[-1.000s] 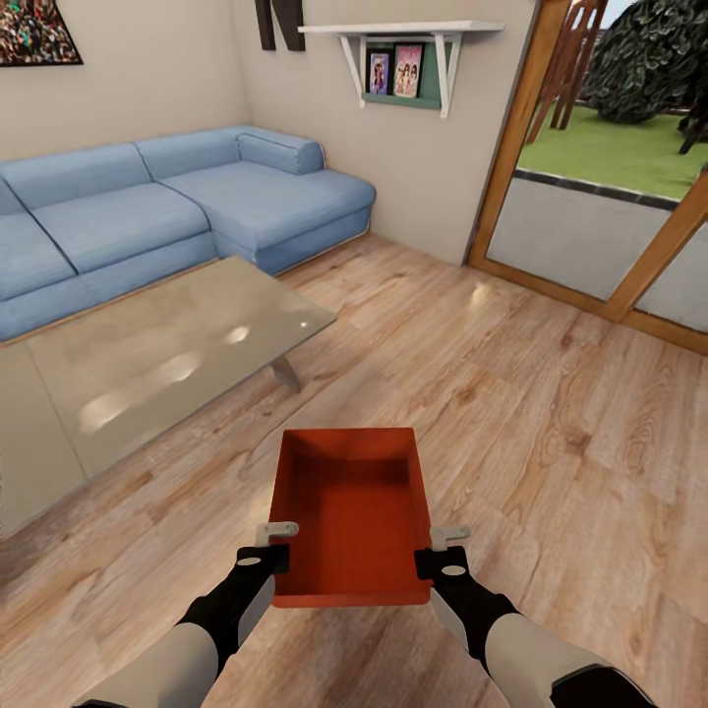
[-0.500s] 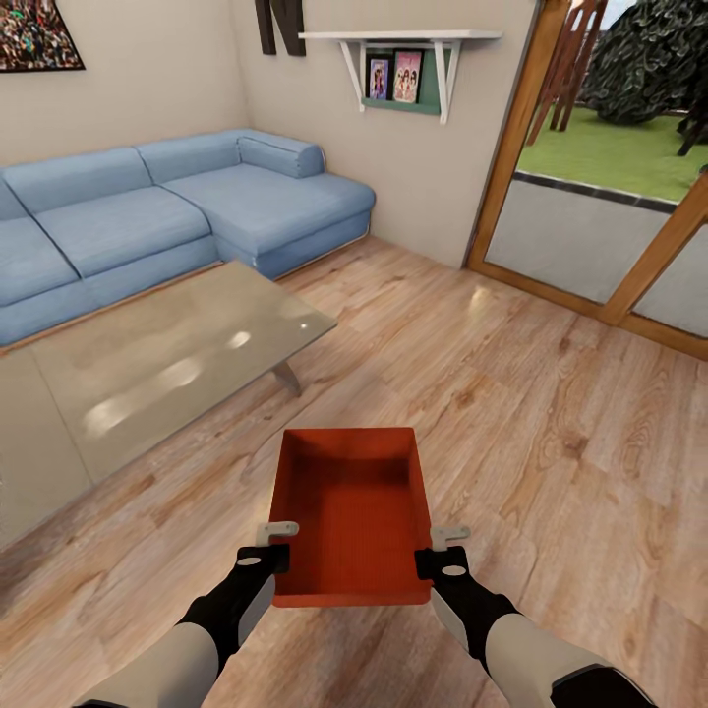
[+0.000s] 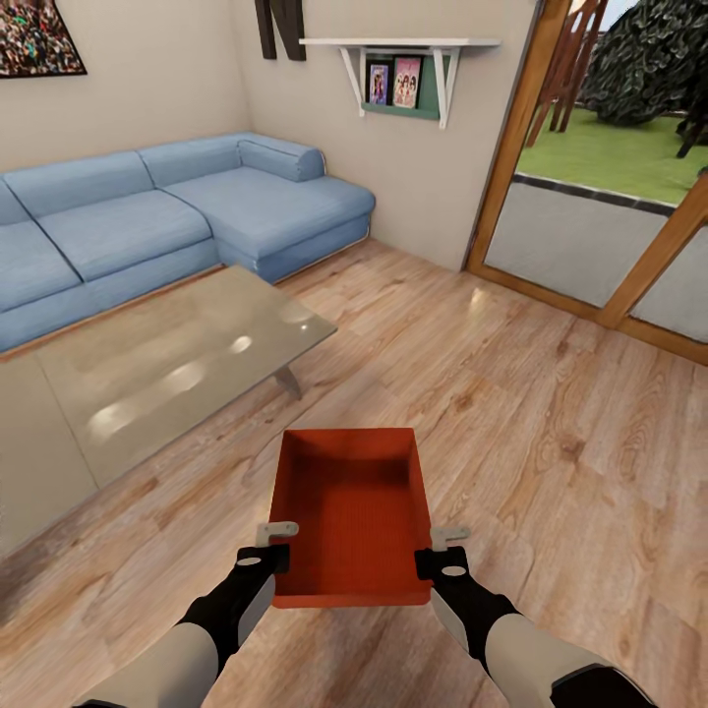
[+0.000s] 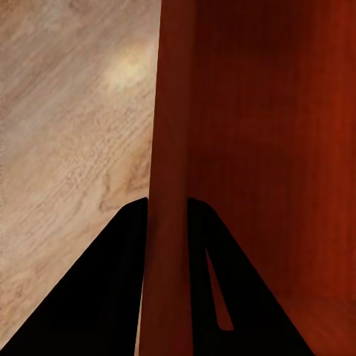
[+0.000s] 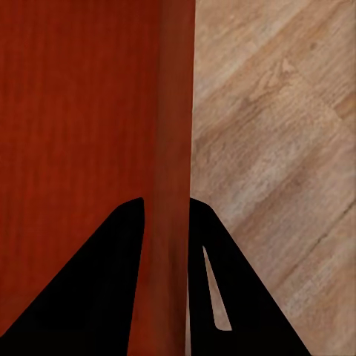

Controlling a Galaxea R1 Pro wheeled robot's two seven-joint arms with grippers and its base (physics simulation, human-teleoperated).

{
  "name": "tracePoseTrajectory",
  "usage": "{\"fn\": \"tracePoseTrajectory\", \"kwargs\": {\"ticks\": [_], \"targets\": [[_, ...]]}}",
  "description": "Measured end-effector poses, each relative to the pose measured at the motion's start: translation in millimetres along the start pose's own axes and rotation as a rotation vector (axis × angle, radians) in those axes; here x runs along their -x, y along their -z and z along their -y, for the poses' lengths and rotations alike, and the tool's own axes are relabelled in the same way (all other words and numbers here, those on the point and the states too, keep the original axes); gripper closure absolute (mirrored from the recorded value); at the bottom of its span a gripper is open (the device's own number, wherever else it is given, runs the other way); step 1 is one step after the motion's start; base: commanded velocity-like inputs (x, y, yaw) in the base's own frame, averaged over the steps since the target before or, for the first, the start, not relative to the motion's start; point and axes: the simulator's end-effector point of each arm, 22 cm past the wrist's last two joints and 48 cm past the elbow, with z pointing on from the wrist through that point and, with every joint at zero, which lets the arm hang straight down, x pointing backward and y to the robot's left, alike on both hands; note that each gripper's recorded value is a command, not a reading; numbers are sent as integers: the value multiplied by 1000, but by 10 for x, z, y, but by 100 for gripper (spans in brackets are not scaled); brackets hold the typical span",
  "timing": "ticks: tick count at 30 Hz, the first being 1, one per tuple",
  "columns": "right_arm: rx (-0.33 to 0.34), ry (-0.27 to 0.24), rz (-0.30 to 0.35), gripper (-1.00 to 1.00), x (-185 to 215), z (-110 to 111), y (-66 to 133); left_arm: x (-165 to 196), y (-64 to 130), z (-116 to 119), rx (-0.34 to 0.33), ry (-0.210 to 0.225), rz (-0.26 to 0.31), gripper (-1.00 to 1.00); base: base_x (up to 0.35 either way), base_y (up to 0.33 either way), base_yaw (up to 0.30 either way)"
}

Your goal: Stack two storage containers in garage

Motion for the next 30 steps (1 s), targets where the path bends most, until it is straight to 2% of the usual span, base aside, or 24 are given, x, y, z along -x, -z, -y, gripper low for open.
{"fn": "tracePoseTrajectory", "kwargs": {"ticks": [30], "targets": [[0,1,-1,100,245,69,434,231,449,-32,0,-2,0,100,0,0,0]]}}
